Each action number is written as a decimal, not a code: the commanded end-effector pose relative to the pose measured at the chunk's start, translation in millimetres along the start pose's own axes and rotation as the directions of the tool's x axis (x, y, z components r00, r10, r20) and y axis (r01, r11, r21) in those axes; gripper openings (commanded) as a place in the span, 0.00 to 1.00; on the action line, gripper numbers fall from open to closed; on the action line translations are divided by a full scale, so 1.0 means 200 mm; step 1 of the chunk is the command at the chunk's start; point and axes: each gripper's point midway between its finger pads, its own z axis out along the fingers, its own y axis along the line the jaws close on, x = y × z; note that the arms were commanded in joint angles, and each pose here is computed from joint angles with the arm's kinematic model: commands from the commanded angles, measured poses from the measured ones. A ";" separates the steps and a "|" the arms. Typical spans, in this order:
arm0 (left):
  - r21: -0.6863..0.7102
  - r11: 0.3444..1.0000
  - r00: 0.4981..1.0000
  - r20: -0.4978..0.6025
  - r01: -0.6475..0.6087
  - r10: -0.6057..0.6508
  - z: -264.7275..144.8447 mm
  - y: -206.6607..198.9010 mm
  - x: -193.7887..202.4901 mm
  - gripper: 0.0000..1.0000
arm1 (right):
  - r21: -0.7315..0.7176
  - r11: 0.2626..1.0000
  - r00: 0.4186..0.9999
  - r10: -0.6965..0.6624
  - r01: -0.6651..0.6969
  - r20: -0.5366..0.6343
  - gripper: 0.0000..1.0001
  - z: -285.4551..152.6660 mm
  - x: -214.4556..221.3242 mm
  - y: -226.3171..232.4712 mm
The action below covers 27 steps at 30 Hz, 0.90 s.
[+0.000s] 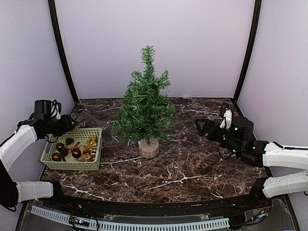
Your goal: Decorate the small christmas tree
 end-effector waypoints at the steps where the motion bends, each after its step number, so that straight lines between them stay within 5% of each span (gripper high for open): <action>1: 0.177 0.981 0.996 -0.011 -0.083 0.087 -0.18 -0.19 0.02 0.49 | -0.006 1.000 0.999 0.001 0.000 0.037 0.94 -0.02 -0.06 0.01; 18: 0.701 0.671 0.926 -0.037 -0.243 0.375 -0.61 -0.88 0.36 0.47 | -0.044 0.998 0.999 0.034 -0.033 0.028 0.93 -0.04 -0.07 0.04; 27: 0.643 0.734 0.954 -0.018 -0.218 0.299 -0.48 -0.91 0.27 0.46 | -0.077 0.996 0.999 0.045 -0.044 0.017 0.93 -0.02 -0.06 0.08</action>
